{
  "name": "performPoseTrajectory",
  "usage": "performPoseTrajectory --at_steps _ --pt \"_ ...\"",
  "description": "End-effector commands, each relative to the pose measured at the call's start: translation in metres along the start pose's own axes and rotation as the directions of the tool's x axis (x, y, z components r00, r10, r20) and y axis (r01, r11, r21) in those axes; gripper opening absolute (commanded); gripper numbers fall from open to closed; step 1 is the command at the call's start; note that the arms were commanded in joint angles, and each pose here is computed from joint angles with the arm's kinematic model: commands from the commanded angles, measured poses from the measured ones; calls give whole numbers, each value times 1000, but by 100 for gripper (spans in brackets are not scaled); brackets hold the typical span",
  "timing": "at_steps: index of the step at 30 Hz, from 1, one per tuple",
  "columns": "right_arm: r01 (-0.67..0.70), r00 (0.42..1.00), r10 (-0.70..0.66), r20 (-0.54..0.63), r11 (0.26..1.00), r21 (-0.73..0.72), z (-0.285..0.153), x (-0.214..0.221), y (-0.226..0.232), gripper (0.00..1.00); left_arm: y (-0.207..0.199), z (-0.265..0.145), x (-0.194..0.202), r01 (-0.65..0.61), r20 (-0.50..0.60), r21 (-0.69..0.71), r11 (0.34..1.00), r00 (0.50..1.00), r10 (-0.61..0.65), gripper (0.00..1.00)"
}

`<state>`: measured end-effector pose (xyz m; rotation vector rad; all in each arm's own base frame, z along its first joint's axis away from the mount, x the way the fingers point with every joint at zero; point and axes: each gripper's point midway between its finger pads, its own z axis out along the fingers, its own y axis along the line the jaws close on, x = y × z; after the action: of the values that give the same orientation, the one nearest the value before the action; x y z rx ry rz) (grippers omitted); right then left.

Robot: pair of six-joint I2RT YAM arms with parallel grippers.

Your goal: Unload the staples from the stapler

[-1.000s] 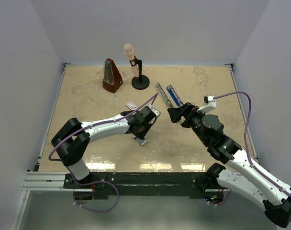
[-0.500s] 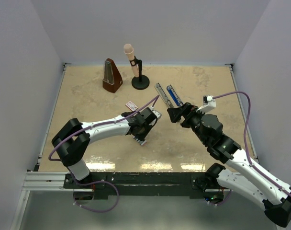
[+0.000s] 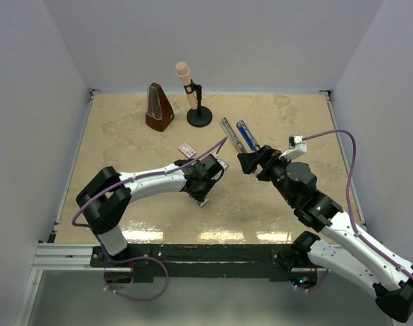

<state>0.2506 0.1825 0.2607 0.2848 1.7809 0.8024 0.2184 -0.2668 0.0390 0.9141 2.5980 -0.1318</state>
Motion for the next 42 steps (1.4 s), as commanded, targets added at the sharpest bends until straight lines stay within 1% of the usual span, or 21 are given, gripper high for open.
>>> performPoseTrajectory --at_steps 1,24,30,36,41,42 --pt "-17 999 18 45 1000 -6 -2 -13 4 99 -1 1 2 -28 -8 1 1000 1000 28 19" --pt "-12 998 13 54 1000 -7 -4 -17 6 99 -3 12 4 -51 -37 -14 999 998 50 24" --pt "-7 998 8 58 1000 -7 -3 -18 6 99 -3 11 4 -52 -37 -14 999 998 52 26" --pt "-7 998 7 55 1000 -8 -3 -17 6 99 -5 11 5 -55 -41 3 998 998 55 31" --pt "-3 999 3 54 1000 -4 -2 -16 5 99 -6 9 1 -48 -23 0 999 999 48 31" --pt "-1 999 1 50 1000 -7 -2 -15 5 99 -6 4 -3 -40 -5 3 999 999 40 31"
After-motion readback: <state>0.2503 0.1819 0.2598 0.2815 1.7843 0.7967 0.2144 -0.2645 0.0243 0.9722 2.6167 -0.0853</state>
